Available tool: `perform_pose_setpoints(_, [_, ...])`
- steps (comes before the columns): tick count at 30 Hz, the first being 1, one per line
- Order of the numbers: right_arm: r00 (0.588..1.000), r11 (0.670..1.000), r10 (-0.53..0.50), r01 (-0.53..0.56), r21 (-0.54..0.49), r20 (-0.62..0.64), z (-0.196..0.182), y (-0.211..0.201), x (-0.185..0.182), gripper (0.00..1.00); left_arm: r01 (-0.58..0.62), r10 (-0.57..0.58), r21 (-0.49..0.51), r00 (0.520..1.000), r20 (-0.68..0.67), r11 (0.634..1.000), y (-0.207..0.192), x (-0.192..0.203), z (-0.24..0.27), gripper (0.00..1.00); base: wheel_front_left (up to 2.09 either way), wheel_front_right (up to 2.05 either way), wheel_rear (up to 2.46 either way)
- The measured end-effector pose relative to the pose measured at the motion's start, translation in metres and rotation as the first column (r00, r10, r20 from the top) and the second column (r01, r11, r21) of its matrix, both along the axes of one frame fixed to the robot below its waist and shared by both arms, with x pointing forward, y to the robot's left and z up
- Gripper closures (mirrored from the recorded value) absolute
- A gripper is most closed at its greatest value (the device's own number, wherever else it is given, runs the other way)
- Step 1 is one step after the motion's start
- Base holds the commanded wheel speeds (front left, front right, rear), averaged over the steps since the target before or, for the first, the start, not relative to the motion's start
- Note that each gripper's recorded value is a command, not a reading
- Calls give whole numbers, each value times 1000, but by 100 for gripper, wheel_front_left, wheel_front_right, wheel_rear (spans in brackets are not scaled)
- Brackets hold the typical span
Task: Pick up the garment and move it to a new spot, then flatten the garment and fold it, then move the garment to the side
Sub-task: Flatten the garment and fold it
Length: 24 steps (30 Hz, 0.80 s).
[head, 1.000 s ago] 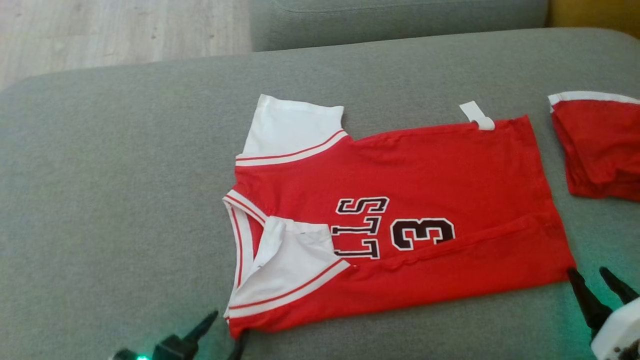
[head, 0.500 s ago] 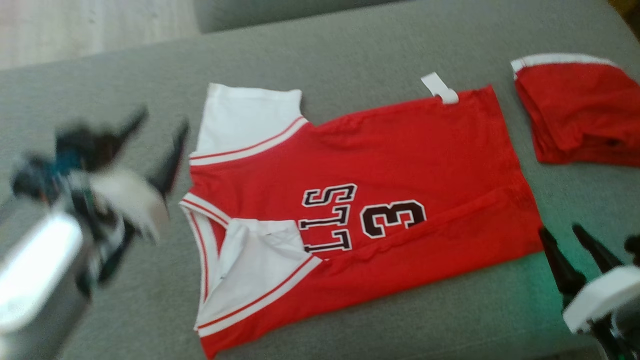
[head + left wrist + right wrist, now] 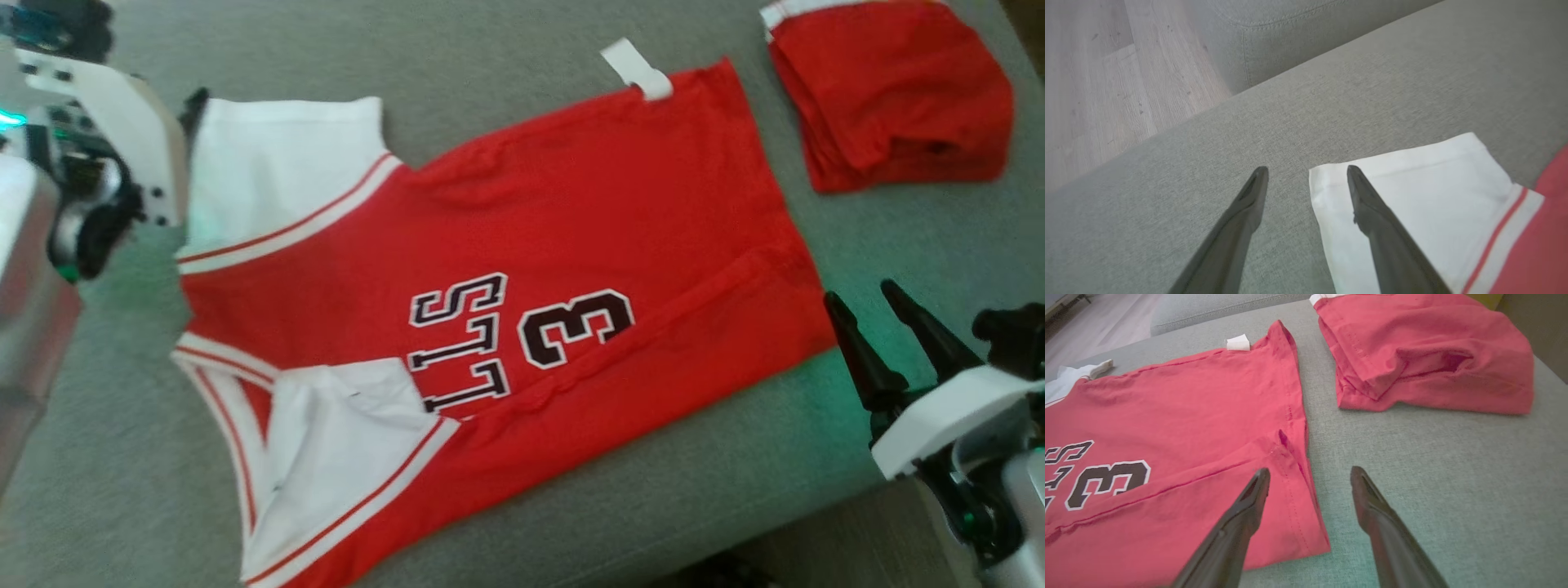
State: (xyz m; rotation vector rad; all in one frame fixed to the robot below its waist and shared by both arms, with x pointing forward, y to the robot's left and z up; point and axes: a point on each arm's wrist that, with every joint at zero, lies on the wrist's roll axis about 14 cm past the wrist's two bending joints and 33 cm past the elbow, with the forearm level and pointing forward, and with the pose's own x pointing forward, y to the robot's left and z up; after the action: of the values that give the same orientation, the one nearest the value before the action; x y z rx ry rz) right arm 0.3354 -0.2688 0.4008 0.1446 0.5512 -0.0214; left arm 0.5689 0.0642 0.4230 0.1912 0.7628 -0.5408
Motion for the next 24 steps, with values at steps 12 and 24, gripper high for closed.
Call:
perform_pose_setpoints(12, [995,996,-85,84,-25,-52,-11,-23,-21,0,1,8,76,993,-119,997,-1,16,-62,22,0,0,0])
perform_pose_setpoints(24, [998,1000,-26,26,0,56,17,-16,21,0,46,-45,19,998,-40,999,-10,12,-44,100,0,0,0])
